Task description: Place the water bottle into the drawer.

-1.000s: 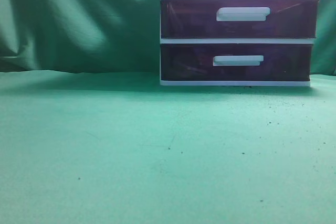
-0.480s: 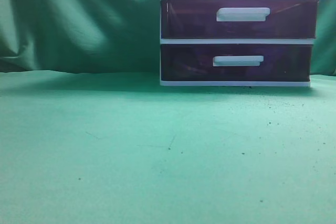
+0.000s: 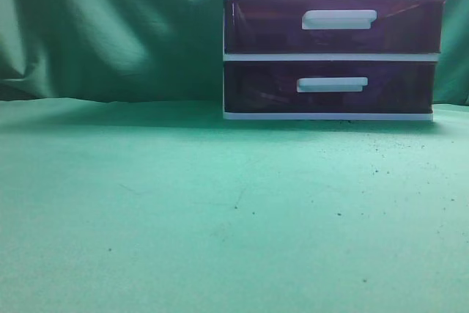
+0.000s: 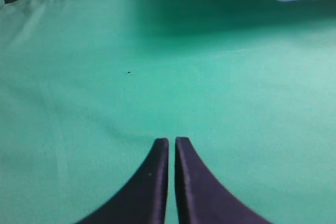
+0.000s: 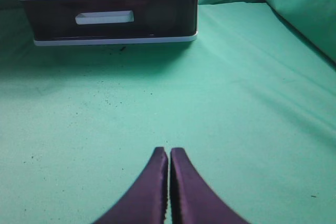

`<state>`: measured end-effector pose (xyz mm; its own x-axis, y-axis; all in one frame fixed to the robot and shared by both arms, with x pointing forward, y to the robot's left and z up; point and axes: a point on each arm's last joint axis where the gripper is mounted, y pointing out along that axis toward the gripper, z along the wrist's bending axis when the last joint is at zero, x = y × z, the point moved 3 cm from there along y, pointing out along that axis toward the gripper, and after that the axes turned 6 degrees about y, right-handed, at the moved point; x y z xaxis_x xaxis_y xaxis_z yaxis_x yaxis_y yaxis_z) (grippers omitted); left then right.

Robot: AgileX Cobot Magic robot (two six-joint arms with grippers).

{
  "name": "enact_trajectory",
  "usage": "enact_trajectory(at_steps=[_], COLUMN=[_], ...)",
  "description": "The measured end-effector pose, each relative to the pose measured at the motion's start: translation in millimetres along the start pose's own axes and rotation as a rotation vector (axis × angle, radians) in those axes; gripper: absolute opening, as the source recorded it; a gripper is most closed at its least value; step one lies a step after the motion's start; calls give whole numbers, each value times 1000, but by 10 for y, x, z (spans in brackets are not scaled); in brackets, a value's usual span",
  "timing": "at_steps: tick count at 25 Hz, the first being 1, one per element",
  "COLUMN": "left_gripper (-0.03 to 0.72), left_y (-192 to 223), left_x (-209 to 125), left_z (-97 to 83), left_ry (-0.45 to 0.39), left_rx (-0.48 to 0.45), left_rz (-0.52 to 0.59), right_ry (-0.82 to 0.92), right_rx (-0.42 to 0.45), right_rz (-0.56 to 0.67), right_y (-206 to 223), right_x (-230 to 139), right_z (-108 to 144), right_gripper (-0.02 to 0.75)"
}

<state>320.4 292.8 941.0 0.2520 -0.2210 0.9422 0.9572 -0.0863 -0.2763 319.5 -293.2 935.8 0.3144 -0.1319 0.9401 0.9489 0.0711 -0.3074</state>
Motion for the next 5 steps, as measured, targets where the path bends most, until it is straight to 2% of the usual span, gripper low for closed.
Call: enact_trajectory(at_steps=[5], left_gripper=[0], left_y=[0], left_x=[0], left_z=[0], left_ry=[0], left_rx=[0], left_rz=[0], right_ry=[0], right_rx=[0], right_rz=[0], right_y=[0], right_x=[0], right_z=[0], right_gripper=[0])
